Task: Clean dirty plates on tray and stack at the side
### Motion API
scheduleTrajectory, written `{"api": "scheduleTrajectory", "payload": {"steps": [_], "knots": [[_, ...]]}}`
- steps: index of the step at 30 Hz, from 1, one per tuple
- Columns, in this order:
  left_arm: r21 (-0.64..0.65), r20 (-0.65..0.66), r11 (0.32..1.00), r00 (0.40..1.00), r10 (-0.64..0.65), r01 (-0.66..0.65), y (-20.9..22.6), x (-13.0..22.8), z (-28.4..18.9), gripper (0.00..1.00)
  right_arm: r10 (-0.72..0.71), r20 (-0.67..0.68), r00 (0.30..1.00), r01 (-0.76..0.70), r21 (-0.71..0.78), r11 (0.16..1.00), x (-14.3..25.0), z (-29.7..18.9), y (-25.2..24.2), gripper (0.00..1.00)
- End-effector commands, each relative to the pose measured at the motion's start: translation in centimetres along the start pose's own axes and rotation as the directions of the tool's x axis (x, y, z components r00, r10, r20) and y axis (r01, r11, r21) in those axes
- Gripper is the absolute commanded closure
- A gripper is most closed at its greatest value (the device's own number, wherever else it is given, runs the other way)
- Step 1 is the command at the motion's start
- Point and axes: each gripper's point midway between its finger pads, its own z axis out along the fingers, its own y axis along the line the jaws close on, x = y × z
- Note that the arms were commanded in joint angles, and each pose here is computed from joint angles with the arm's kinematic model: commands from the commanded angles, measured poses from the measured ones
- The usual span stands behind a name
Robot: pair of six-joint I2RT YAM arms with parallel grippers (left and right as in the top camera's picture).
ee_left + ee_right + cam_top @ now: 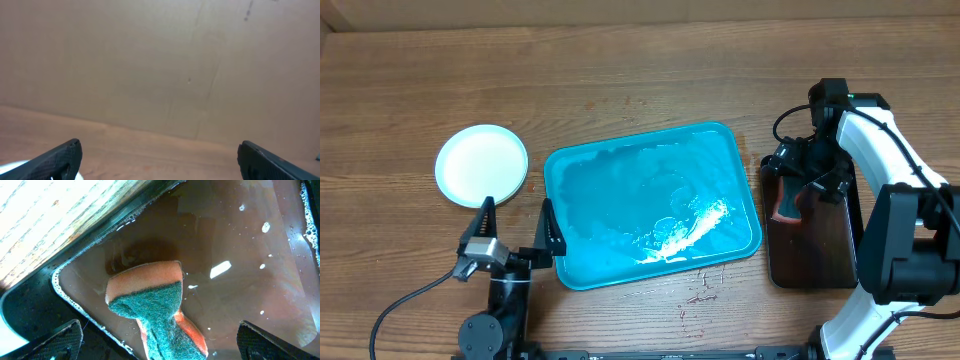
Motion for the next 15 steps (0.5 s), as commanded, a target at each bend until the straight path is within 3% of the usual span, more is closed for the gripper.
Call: {"api": "scheduleTrajectory", "payload": {"steps": [1,10,15], "knots": [[-0.047,-0.063,0.999,0.998,-0.029,0.026,1.1,1.8,-0.2,0.0,0.0,0.01,1.0,0.0,-0.008,1.0,-0.1,-0.4,0.1,0.0],[-0.191,-0.251,0.976,0.956,-0.151,0.104,3.8,6.9,-1.4,0.0,0.0,0.01,1.0,0.0,-0.008,1.0,-0.1,-0.4,0.1,0.0],[-0.194,-0.251,0.979,0.962,-0.11,0.062,4.2,6.8,-1.4,0.0,0.0,0.01,1.0,0.0,-0.008,1.0,-0.1,-0.4,0.1,0.0]]}}
